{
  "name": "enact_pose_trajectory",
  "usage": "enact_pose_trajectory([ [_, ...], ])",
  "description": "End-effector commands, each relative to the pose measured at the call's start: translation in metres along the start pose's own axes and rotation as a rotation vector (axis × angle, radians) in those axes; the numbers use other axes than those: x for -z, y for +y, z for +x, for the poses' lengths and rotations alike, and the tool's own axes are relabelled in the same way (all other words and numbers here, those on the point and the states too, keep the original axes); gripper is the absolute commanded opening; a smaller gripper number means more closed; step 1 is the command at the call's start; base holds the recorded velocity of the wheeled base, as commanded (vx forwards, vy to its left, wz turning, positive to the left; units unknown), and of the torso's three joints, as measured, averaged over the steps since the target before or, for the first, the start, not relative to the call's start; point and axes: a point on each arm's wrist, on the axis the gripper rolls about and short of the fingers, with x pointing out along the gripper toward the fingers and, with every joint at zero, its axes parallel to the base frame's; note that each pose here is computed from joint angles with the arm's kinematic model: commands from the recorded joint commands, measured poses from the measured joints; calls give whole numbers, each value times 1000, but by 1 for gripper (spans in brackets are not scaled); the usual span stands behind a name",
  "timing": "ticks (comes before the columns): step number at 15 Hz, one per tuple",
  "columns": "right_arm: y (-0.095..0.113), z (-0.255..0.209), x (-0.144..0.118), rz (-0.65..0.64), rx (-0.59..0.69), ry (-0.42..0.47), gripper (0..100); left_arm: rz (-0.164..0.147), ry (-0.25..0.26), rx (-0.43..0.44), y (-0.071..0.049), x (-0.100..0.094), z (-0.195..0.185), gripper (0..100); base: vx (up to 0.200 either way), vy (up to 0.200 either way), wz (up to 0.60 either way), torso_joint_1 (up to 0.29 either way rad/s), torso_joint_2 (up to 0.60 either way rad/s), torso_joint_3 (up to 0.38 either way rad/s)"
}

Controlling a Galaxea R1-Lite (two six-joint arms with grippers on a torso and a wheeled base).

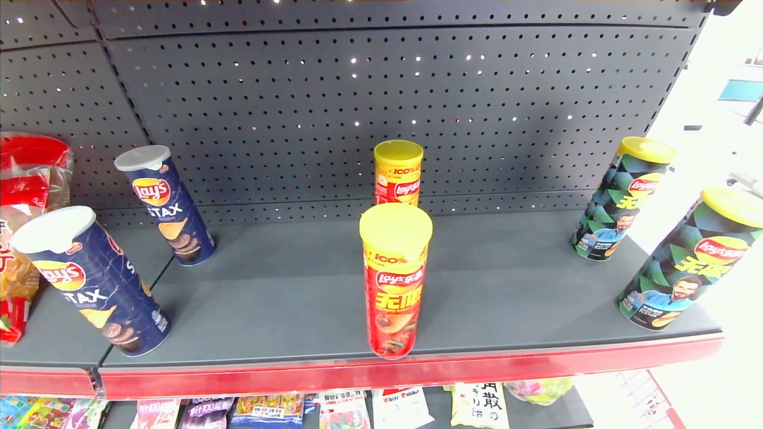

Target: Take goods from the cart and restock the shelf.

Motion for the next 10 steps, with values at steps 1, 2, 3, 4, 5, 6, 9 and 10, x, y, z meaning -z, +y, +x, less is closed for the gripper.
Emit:
enact_pose_trajectory([
  [1,0,0,0,-2,0,3,100,-34,10,-19,0,1,0,100,0,0,0,0,0,0],
  [2,0,0,0,-21,4,3,100,-35,10,-36,1,1,0,100,0,0,0,0,0,0],
  [3,0,0,0,-42,2,3,100,-34,10,-45,1,1,0,100,0,0,0,0,0,0],
  [4,0,0,0,-41,2,3,100,-34,10,-45,1,1,0,100,0,0,0,0,0,0],
  [5,0,0,0,-41,2,3,100,-34,10,-45,1,1,0,100,0,0,0,0,0,0],
  [6,0,0,0,2,-1,4,100,-34,10,-45,1,1,0,100,0,0,0,0,0,0],
  [9,0,0,0,36,5,4,100,-38,10,-45,1,1,0,100,0,0,0,0,0,0],
  [10,0,0,0,24,4,4,100,-37,10,-45,1,1,0,100,0,0,0,0,0,0],
])
